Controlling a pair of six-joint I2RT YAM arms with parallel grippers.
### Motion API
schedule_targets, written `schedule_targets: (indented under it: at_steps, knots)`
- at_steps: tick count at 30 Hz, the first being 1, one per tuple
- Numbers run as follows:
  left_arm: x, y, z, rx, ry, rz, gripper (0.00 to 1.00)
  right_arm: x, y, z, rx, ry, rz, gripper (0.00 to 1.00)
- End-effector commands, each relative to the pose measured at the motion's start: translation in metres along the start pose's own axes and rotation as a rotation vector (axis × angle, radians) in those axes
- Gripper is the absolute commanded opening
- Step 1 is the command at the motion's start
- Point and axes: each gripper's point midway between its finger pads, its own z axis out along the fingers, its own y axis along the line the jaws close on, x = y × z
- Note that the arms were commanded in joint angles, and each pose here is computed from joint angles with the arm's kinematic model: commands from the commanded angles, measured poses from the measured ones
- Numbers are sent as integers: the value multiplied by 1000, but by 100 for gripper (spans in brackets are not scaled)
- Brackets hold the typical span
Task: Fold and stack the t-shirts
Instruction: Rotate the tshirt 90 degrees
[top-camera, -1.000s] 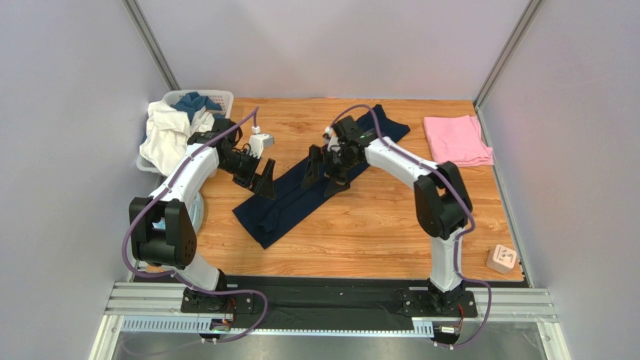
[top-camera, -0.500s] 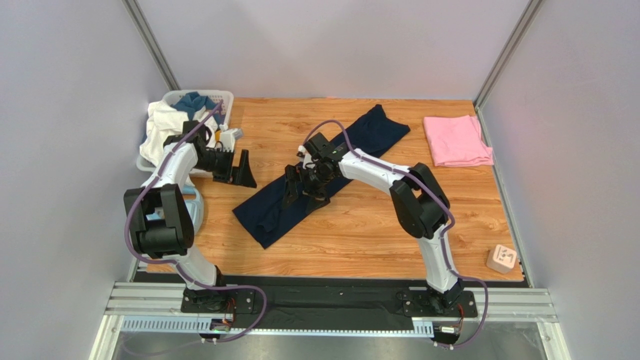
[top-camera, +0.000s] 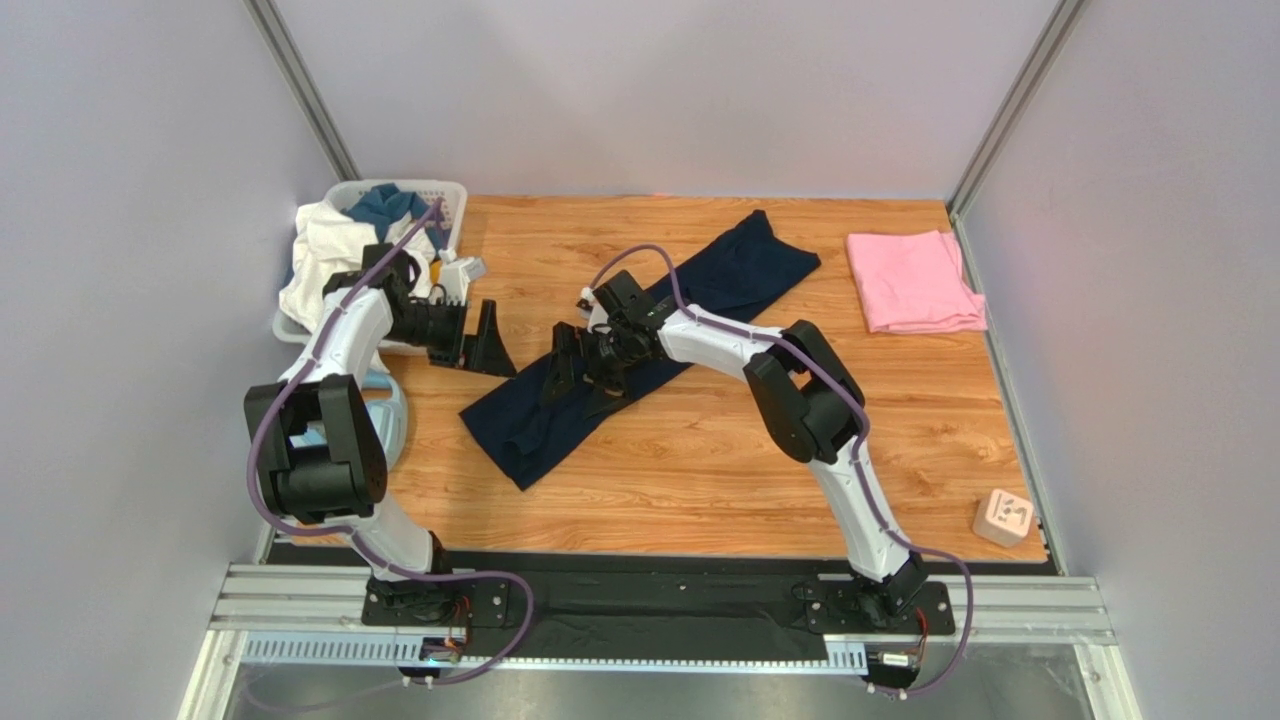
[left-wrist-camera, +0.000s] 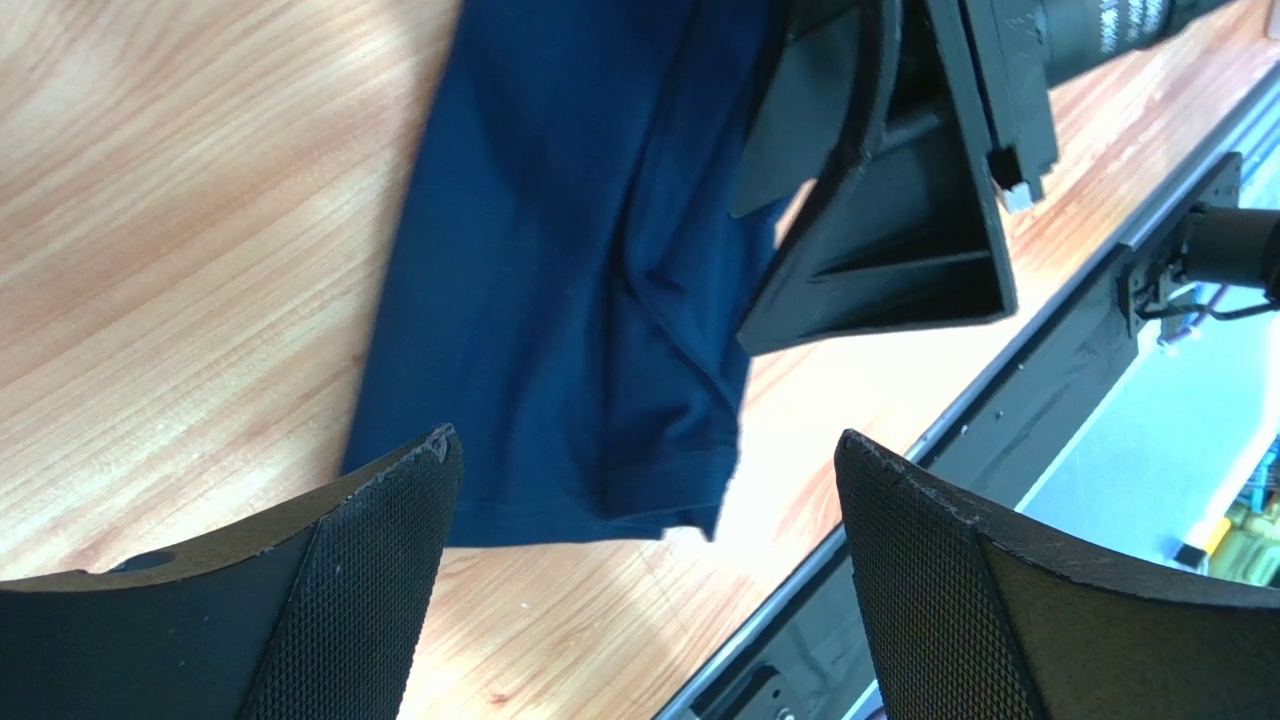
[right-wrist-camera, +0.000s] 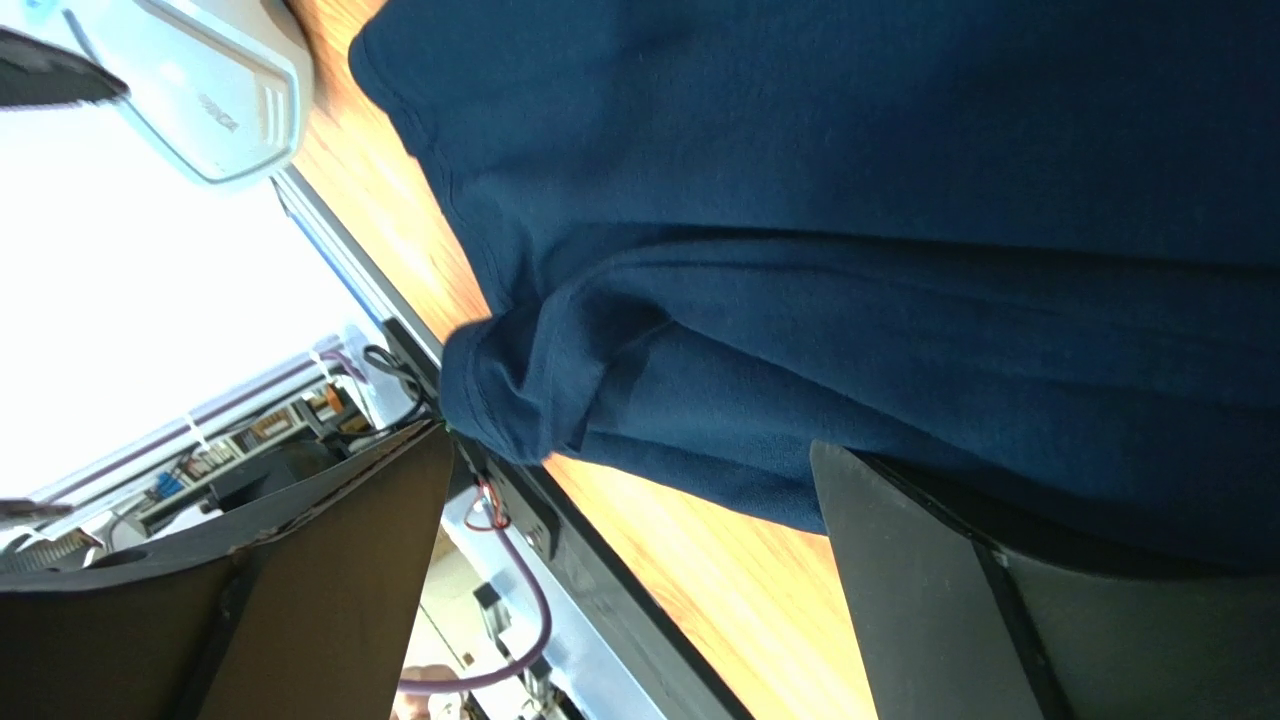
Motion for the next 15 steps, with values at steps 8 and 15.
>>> schedule_targets:
  at_steps: [8, 15]
  knots:
    - [-23, -18, -27, 36, -79, 102, 100, 46, -59, -25, 175, 12, 92, 100]
    - [-28, -28, -36, 49, -94, 120, 100, 81, -83, -71, 269, 4, 112, 100]
